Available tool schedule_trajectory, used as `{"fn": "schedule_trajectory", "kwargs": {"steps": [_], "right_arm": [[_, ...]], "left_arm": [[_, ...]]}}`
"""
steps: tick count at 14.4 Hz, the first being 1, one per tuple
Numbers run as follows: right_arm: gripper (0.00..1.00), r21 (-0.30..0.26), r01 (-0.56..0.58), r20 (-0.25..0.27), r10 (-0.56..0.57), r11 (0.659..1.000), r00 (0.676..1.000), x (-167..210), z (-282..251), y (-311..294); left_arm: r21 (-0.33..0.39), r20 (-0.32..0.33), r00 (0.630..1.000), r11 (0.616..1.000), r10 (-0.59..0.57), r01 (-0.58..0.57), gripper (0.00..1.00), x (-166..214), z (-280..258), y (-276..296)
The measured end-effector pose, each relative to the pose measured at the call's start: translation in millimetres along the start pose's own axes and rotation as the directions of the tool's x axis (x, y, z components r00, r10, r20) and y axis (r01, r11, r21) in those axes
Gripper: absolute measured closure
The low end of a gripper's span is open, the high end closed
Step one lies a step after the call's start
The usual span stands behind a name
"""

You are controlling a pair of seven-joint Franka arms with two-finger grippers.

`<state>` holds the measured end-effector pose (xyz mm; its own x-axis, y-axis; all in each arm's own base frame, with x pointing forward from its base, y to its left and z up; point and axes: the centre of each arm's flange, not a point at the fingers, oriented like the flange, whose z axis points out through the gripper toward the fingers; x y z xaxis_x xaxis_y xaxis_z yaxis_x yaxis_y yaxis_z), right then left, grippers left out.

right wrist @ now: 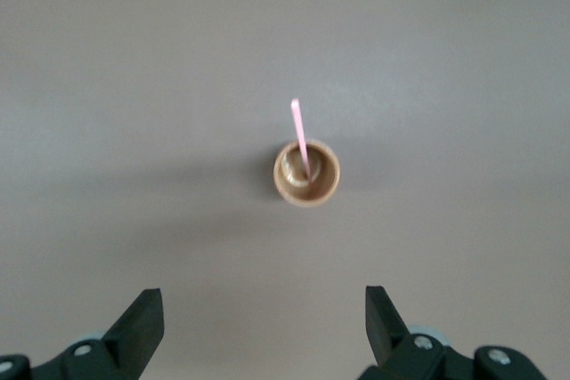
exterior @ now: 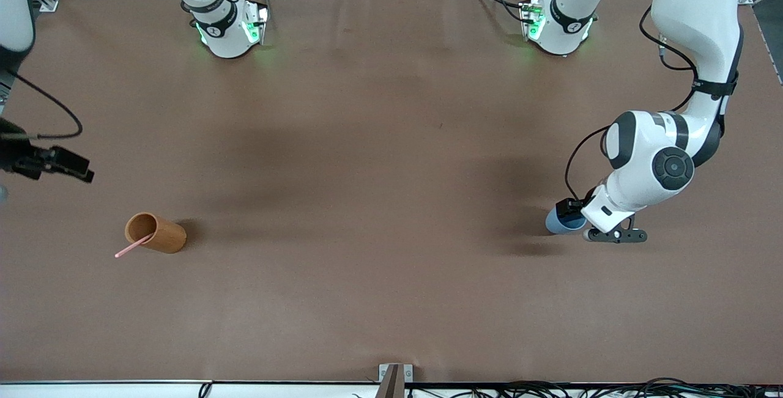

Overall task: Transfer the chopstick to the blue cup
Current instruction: 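Grasp the blue cup with the left gripper while the right gripper reaches the stick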

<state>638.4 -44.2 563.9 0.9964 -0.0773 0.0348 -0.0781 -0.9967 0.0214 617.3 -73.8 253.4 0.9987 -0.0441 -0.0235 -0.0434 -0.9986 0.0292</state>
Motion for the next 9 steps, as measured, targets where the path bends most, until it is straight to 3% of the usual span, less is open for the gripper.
{"fn": "schedule_trajectory", "kwargs": {"steps": [8, 9], "right_arm": [[0.09, -0.046, -0.001, 0.006, 0.001, 0.999, 1.0, 89.5, 117.0, 17.0], [0.13, -0.049, -0.003, 0.015, 0.004, 0.999, 1.0, 92.7, 129.9, 21.0]], "left_arm": [[-0.002, -0.004, 1.0, 1.0, 0.004, -0.004, 0.9, 1.8, 1.5, 3.2], [-0.009, -0.021, 1.0, 1.0, -0.007, 0.007, 0.96, 7.1, -6.7, 11.7]]}}
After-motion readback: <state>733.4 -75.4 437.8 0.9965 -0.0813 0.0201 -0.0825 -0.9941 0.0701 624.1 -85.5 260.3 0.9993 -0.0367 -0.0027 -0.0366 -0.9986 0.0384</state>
